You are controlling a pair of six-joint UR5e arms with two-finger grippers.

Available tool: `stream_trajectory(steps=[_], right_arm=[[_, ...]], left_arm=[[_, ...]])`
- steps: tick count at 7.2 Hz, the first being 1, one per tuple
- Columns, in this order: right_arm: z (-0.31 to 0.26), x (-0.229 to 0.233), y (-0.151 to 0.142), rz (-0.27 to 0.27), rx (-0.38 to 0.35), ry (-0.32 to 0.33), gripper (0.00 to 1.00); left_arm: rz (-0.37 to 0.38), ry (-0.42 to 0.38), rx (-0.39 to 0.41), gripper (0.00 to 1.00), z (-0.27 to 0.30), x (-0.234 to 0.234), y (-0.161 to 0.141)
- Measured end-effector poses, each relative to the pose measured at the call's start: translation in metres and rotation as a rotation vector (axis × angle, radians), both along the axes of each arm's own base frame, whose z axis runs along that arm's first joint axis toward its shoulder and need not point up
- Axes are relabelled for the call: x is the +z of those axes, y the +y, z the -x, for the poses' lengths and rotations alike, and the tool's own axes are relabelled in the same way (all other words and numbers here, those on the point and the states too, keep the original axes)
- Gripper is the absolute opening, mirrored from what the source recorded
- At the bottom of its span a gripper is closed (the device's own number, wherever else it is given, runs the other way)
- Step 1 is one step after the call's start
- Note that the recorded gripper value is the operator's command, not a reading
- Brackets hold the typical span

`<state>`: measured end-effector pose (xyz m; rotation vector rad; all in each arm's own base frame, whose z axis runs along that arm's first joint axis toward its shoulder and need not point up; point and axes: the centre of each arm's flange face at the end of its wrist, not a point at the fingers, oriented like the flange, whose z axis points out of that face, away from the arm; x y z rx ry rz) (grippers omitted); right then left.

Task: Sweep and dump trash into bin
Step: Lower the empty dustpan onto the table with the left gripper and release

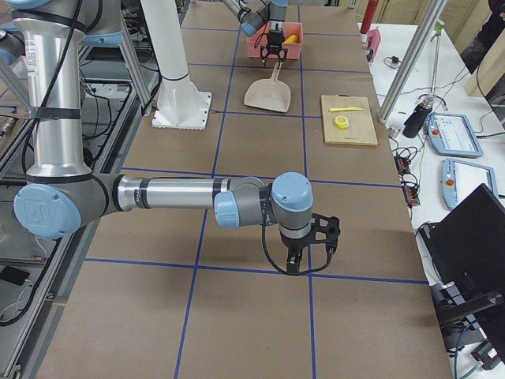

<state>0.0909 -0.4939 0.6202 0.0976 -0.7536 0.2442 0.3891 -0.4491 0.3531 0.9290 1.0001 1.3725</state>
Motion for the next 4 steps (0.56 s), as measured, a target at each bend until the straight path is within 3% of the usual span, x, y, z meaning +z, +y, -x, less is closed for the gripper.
stream_trajectory(steps=[2,3,4], right_arm=[[0.000,0.000,0.000,-0.001,-0.001,-0.001,1.00],[0.000,-0.001,0.000,-0.002,-0.001,-0.001,1.00],[0.001,-0.001,0.000,-0.003,-0.001,-0.001,1.00]], left_arm=[[-0.008,0.027,-0.022,0.98,0.005,-0.010,0.002],[0.058,0.014,-0.108,0.98,0.008,-0.011,-0.003],[0.192,-0.018,-0.260,0.98,0.014,-0.004,-0.015]])
